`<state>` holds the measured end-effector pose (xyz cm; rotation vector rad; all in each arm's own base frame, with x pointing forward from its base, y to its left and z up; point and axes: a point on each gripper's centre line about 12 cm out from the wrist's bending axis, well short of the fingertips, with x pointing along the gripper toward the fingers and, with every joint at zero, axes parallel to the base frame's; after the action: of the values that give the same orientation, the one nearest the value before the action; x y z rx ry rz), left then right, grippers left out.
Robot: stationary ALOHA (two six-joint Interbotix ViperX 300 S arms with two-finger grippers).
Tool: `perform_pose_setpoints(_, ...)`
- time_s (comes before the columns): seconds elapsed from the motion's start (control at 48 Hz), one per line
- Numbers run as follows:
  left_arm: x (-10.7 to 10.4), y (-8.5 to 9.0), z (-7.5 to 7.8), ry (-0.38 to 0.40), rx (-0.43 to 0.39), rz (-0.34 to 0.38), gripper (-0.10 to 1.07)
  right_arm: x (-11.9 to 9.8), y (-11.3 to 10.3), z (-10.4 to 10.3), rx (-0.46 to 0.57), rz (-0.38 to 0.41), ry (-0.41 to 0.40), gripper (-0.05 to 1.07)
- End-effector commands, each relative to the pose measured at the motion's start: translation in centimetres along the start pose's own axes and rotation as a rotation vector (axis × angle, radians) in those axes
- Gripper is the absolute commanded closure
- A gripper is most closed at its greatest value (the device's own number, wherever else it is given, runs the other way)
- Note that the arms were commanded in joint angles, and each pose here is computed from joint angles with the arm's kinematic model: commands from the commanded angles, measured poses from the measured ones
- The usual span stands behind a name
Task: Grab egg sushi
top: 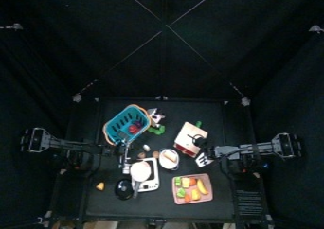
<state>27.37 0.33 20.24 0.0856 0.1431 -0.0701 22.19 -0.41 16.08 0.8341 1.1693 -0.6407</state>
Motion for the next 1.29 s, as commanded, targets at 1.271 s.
perform_pose_setpoints(1.271, -3.4, -0.4, -1.8, 0.120, 0.034, 0.007, 0.11, 3.2, 11.2, 8.9, -0.551, 0.043, -0.402, 0.13)
